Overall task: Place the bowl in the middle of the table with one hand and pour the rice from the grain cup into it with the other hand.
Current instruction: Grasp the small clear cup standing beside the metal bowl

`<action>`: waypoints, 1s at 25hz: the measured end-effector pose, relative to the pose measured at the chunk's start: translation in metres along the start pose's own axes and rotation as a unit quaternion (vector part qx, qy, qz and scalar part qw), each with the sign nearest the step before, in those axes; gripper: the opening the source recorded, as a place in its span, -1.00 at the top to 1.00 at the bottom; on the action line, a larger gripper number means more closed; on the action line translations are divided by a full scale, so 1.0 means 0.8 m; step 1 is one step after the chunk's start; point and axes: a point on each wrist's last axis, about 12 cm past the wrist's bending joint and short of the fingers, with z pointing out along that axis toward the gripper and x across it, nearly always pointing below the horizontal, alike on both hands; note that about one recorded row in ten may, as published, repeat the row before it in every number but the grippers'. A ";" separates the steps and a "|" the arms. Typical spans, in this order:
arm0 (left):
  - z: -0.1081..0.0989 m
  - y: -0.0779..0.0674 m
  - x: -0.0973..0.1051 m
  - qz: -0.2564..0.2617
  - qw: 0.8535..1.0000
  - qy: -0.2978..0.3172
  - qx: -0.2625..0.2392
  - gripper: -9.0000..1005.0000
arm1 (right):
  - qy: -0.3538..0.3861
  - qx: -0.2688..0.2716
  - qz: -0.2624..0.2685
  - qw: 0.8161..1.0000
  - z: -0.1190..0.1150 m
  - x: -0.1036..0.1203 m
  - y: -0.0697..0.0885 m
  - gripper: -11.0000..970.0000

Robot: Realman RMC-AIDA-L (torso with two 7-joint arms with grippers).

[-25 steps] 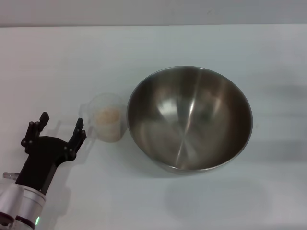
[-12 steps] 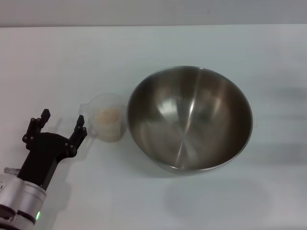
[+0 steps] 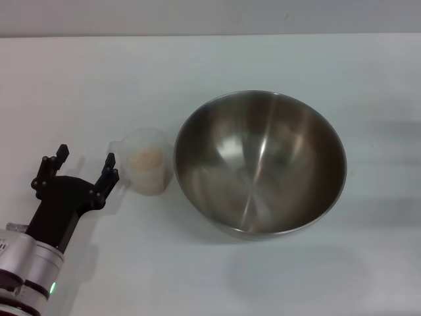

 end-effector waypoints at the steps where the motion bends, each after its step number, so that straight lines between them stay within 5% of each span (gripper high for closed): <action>1: 0.001 0.000 0.000 0.001 1.000 0.000 0.001 -0.62 | 0.000 0.000 0.000 1.000 0.000 0.000 0.000 -0.29; 25: 0.020 0.004 -0.004 0.005 1.000 0.002 0.002 -0.62 | 0.001 0.004 0.005 1.000 0.002 0.000 -0.001 -0.28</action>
